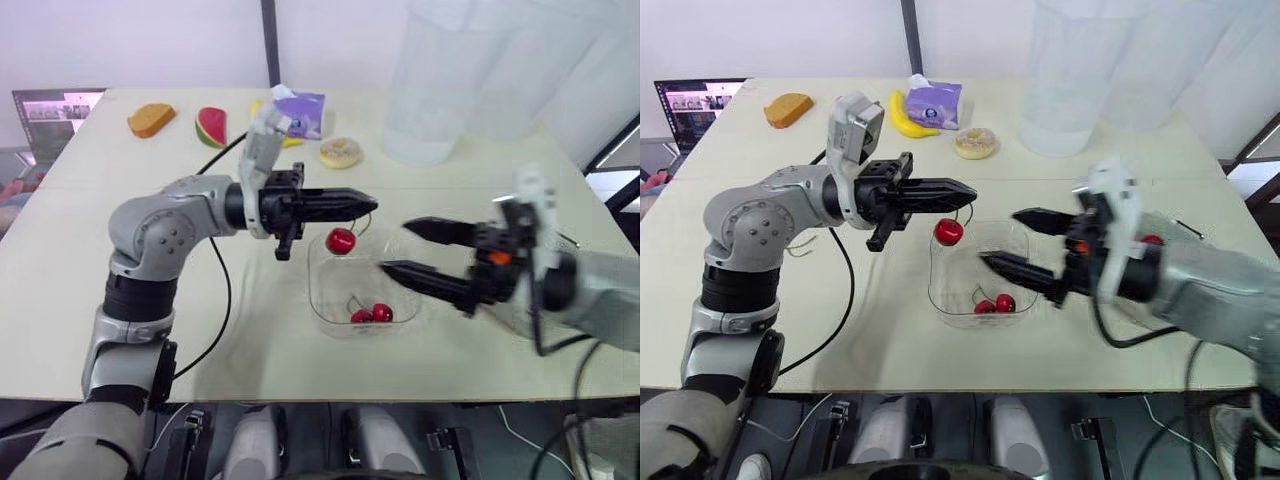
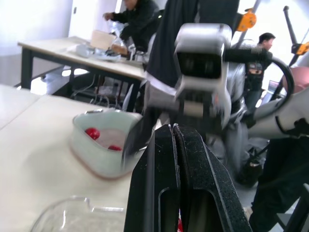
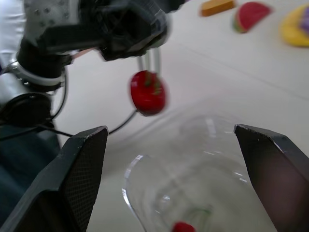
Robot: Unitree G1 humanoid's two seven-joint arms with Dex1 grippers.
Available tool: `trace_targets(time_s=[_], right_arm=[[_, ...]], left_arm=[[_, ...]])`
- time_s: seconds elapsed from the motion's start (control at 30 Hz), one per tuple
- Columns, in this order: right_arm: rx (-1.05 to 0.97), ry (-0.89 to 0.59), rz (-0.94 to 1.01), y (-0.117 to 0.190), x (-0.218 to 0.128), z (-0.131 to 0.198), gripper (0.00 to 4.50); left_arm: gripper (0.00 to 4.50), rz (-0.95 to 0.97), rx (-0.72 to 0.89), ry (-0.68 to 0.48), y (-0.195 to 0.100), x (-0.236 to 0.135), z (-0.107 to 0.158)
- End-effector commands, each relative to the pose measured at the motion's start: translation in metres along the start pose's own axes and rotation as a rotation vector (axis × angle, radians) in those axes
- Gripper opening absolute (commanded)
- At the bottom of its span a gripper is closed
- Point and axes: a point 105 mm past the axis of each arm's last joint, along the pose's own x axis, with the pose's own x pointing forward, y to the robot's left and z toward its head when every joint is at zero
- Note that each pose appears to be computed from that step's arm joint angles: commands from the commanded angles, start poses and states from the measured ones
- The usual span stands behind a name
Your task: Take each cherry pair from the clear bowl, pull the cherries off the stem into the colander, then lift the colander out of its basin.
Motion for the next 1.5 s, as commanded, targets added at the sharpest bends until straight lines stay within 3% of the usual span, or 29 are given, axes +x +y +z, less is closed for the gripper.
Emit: trace_targets(time_s=[0.03, 0.47, 0.57, 0.73, 0.8, 1.03, 1.23, 1.5], right_arm=[[-0.010, -0.044, -0.026, -0.007, 0.015, 0.007, 4.43], [0.013, -0.094, 0.048, 0.002, 0.029, 0.015, 4.43], [0.016, -0.099, 0.047, 0.002, 0.030, 0.016, 3.58], [0.019, -0.110, 0.040, 0.001, 0.030, 0.018, 1.12], [0.020, -0.112, 0.039, 0.001, 0.030, 0.018, 0.56], [0.004, -0.080, 0.030, 0.000, 0.028, 0.013, 0.47], [0.002, 0.060, -0.016, -0.008, 0.024, -0.021, 0.47], [0.005, 0.115, -0.034, -0.012, 0.020, -0.035, 0.47]], left_arm=[[0.00, -0.018, 0.043, -0.010, -0.004, 0.002, 0.007], [0.00, -0.007, 0.046, -0.014, -0.004, 0.001, 0.009], [0.00, -0.004, 0.046, -0.016, -0.004, 0.002, 0.009], [0.00, -0.002, 0.046, -0.017, -0.004, 0.002, 0.009], [0.00, -0.002, 0.046, -0.017, -0.004, 0.002, 0.009], [0.00, 0.000, 0.047, -0.021, -0.004, 0.002, 0.009], [0.00, 0.006, 0.047, -0.028, -0.002, 0.002, 0.011], [0.00, 0.012, 0.048, -0.030, -0.002, 0.002, 0.011]])
